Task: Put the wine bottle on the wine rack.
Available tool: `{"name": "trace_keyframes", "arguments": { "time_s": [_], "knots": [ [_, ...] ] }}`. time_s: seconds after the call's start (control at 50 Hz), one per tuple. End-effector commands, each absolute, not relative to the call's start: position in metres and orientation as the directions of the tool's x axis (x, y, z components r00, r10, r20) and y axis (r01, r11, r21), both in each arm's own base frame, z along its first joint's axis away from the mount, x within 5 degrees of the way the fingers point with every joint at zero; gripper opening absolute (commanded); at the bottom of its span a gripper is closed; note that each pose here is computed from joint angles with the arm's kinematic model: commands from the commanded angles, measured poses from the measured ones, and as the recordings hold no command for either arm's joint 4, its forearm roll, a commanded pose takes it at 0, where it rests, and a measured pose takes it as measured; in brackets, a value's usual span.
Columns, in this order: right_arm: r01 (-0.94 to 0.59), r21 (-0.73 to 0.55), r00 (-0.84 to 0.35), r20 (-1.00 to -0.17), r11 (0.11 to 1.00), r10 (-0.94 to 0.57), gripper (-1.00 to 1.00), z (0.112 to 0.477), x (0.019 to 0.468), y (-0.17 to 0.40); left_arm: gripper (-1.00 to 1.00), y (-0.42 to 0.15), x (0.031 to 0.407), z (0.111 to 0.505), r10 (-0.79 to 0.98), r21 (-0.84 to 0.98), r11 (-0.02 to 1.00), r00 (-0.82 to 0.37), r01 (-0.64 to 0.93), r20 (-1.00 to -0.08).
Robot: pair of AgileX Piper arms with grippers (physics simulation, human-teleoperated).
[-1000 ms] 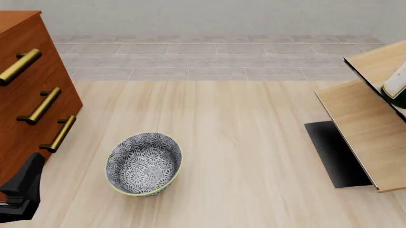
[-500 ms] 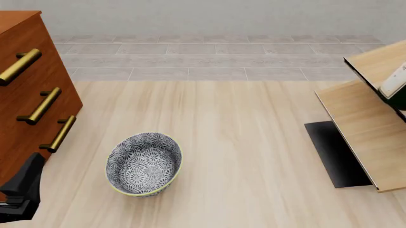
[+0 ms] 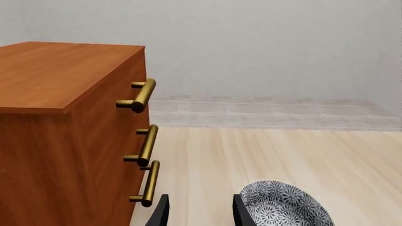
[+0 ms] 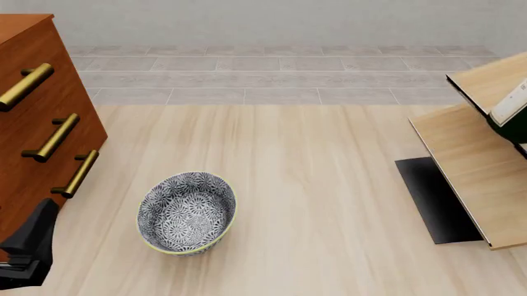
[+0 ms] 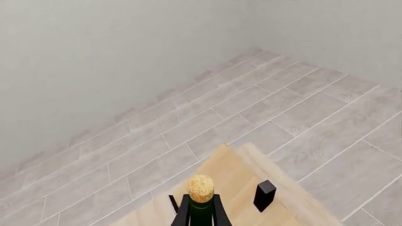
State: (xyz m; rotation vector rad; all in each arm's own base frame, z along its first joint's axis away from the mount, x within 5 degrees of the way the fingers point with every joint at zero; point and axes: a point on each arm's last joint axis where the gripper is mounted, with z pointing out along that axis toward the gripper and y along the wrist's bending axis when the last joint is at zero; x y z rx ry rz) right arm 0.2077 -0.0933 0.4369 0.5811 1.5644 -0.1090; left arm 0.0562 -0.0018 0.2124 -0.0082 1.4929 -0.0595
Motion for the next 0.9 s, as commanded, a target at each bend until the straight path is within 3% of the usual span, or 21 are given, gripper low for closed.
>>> {"name": "trace_keyframes", "arguments": {
  "time_s": [0.02,0.9],
  "knots": [
    [0.435,0.349,0.039,-0.928,0.830,0.370,-1.00,0.424,0.216,-0.100,1.00,-0.002,0.056,0.212,-0.044,-0.041,0.999,0.074,0.034,-0.996],
    [0.588,0.342,0.005,-0.908,0.733,0.419,-1.00,0.374,0.243,-0.161,1.00,-0.002,0.056,0.211,-0.042,-0.040,0.999,0.067,0.032,-0.997]
  ]
}}
